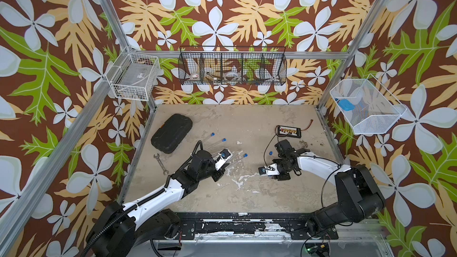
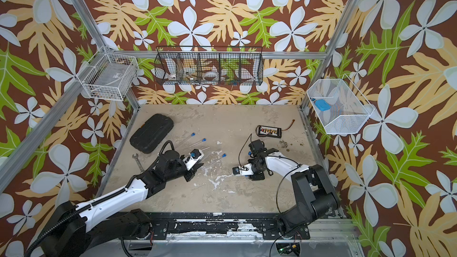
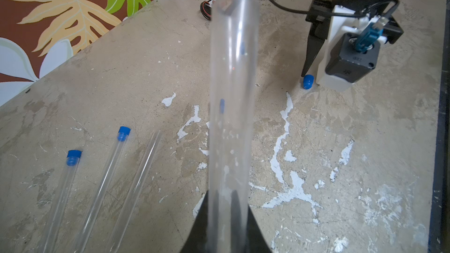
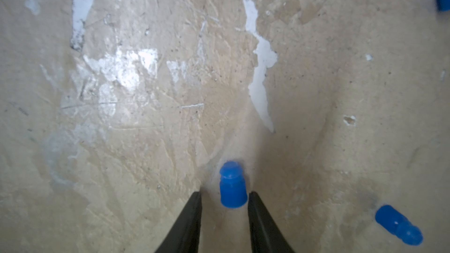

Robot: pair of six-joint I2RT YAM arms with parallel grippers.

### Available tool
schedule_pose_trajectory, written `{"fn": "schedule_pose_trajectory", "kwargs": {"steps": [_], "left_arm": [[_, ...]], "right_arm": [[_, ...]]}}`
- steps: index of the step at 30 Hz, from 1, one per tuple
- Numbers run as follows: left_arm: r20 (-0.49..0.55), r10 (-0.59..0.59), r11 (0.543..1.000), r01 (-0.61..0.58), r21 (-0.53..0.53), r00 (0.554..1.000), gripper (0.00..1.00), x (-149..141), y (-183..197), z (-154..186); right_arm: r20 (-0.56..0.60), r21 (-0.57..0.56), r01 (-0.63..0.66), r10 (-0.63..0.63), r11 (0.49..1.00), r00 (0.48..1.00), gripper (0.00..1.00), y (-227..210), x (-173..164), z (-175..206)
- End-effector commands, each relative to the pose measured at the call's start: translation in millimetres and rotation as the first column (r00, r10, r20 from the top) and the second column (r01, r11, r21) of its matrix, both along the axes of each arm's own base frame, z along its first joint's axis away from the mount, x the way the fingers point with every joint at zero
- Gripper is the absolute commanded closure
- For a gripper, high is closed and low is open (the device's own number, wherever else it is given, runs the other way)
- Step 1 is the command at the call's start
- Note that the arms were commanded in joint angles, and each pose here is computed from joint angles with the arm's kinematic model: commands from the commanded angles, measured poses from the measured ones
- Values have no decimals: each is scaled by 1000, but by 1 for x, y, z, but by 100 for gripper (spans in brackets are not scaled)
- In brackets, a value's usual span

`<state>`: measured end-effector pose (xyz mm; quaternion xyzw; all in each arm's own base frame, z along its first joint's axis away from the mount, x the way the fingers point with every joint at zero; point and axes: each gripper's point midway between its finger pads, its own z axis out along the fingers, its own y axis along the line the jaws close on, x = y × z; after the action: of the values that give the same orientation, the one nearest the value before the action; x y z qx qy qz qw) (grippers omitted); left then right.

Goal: Insert stoppers into test tubes
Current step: Pick up the stopper from the center of the board.

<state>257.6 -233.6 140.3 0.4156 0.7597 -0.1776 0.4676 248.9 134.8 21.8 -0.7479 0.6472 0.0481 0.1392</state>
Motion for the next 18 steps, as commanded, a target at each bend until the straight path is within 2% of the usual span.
{"fn": "schedule_pose_trajectory", "kwargs": {"steps": [1, 9, 18], "left_arm": [[5, 1, 1000, -1, -8, 1000, 100, 0, 0, 2], [6, 0, 1000, 0, -11, 1000, 100, -1, 0, 2], [6, 1, 1000, -1, -9, 1000, 100, -2, 2, 1]], "right_arm": [[-13, -3, -2, 2, 1000, 1000, 64, 0, -2, -1], [-9, -1, 11, -11, 1000, 1000, 61, 5, 5, 0], [-17, -34, 26, -27, 999, 999, 64, 0, 5, -6]]}}
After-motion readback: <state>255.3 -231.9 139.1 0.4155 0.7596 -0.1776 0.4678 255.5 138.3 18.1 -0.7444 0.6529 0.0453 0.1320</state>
